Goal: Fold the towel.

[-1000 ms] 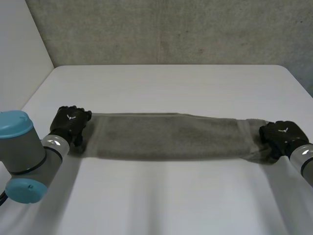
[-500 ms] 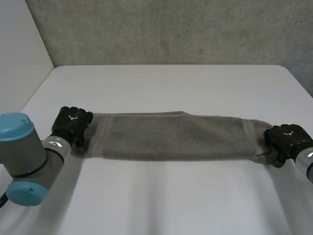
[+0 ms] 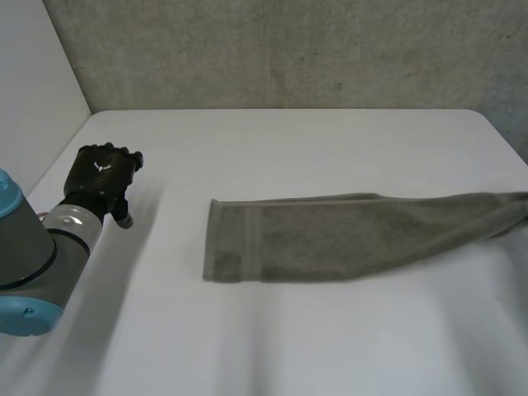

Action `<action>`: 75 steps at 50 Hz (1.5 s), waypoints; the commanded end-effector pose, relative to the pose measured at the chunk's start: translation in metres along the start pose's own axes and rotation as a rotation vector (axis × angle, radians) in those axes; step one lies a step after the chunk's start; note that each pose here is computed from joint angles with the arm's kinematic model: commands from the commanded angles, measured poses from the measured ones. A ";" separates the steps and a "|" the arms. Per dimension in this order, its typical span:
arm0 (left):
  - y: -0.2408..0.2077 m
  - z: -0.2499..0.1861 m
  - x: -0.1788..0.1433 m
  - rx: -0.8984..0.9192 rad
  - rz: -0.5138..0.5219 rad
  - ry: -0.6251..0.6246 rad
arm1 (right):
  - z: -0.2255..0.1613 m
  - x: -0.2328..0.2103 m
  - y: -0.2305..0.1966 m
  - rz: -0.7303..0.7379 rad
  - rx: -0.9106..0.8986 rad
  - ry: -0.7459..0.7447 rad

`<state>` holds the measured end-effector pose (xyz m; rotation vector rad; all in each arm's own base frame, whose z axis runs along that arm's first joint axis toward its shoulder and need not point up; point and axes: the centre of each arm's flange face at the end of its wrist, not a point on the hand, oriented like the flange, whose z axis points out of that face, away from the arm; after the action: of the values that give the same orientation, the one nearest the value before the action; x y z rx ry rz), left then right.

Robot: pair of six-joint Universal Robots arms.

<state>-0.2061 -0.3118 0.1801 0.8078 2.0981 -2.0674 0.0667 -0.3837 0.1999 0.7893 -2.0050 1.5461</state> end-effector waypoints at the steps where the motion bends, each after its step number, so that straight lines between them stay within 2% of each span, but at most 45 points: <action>1: -0.016 0.000 -0.003 0.049 0.007 -0.012 | -0.012 -0.012 -0.078 -0.083 0.185 0.006; 3: -0.022 0.000 -0.004 0.068 0.009 -0.016 | -0.031 -0.036 -0.117 -0.110 0.302 -0.032; 4: -0.022 0.000 -0.004 0.068 0.009 -0.016 | -0.031 -0.036 -0.117 -0.110 0.302 -0.032; 6: -0.027 -0.001 0.000 0.082 0.011 -0.010 | -0.060 -0.078 -0.155 -0.136 0.435 -0.123; 9: -0.029 -0.001 0.003 0.089 0.011 -0.003 | -0.074 -0.099 -0.169 -0.146 0.492 -0.166; 11: -0.032 -0.004 0.009 0.098 0.014 0.012 | -0.097 -0.145 -0.183 -0.170 0.577 -0.260; 12: -0.032 -0.004 0.009 0.098 0.014 0.013 | -0.097 -0.146 -0.183 -0.170 0.577 -0.261; 14: -0.034 -0.006 0.014 0.102 0.014 0.026 | -0.124 -0.190 -0.192 -0.190 0.660 -0.353; 15: -0.034 -0.006 0.014 0.102 0.014 0.026 | -0.124 -0.190 -0.192 -0.190 0.661 -0.354; 17: -0.035 -0.007 0.020 0.107 0.015 0.039 | -0.150 -0.229 -0.193 -0.210 0.719 -0.443; 18: -0.035 -0.007 0.020 0.107 0.015 0.039 | -0.150 -0.229 -0.193 -0.210 0.719 -0.443; 22: -0.035 -0.010 0.027 0.108 0.017 0.060 | -0.167 -0.282 -0.170 -0.267 0.700 -0.577; 27: -0.038 -0.012 0.035 0.117 0.018 0.080 | -0.185 -0.308 -0.159 -0.301 0.717 -0.651; 36: -0.047 -0.012 0.046 0.152 0.010 0.106 | -0.206 -0.300 -0.165 -0.267 0.811 -0.771; 42: -0.054 -0.011 0.048 0.171 -0.023 0.108 | -0.207 -0.287 -0.168 -0.242 0.812 -0.765; 45: -0.060 -0.010 0.052 0.184 -0.056 0.111 | -0.186 -0.261 -0.169 -0.177 0.748 -0.708; 47: -0.066 -0.011 0.057 0.196 -0.088 0.120 | -0.168 -0.230 -0.171 -0.071 0.689 -0.645; 50: -0.069 -0.011 0.060 0.204 -0.104 0.126 | -0.160 -0.215 -0.171 -0.015 0.661 -0.620; 52: -0.074 -0.014 0.071 0.215 -0.135 0.157 | -0.139 -0.190 -0.162 0.082 0.581 -0.563; 57: -0.081 -0.018 0.093 0.230 -0.184 0.221 | -0.120 -0.160 -0.142 0.174 0.478 -0.483; 61: -0.084 -0.022 0.110 0.230 -0.206 0.271 | -0.115 -0.155 -0.125 0.186 0.421 -0.469; 68: -0.077 -0.027 0.160 0.187 -0.212 0.395 | -0.119 -0.166 -0.094 0.187 0.328 -0.510; 75: -0.052 -0.012 0.180 0.126 -0.193 0.404 | -0.123 -0.175 -0.080 0.188 0.290 -0.539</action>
<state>-0.3688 -0.2348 0.1823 1.1486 2.2959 -2.4055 0.2521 -0.2617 0.1784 1.2516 -2.2651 1.9600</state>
